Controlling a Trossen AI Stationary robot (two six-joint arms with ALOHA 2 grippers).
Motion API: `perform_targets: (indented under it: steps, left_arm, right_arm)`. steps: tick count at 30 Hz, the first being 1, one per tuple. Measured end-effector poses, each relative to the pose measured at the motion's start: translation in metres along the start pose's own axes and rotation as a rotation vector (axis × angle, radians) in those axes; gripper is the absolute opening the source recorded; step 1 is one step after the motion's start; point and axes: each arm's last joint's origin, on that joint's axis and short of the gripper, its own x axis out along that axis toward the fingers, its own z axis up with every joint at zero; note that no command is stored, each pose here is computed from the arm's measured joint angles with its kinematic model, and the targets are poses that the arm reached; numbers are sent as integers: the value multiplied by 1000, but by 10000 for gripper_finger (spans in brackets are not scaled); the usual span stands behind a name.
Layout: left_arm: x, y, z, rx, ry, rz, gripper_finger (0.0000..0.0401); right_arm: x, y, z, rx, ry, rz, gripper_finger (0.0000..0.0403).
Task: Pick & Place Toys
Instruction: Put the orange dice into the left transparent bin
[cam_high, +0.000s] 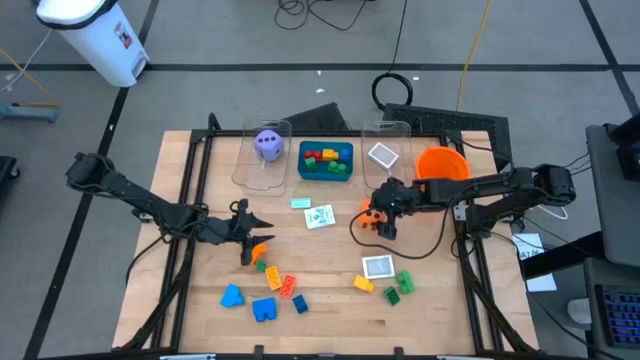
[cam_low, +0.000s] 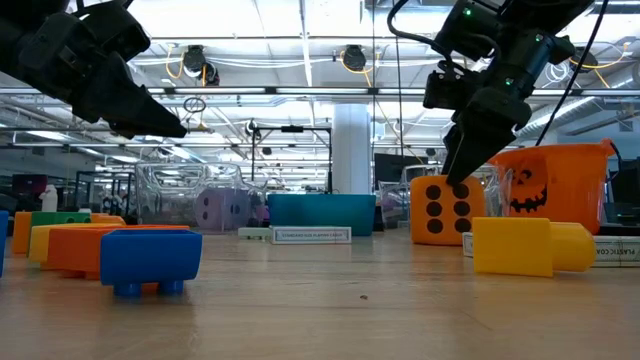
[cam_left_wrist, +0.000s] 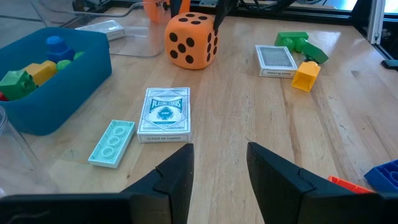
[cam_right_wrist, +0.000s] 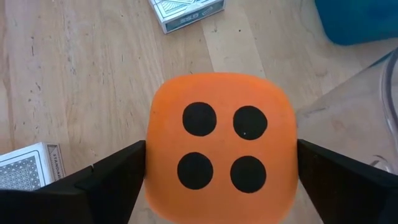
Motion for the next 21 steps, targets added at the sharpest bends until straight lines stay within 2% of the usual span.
perform_targets:
  steps: [8, 21]
  left_arm:
    - [0, 0, 0, 0, 0, 0, 152]
    - [0, 0, 0, 1, 0, 0, 152]
  right_arm:
    - [0, 0, 0, 0, 1, 0, 308]
    - [0, 0, 1, -52, -11, 3, 291]
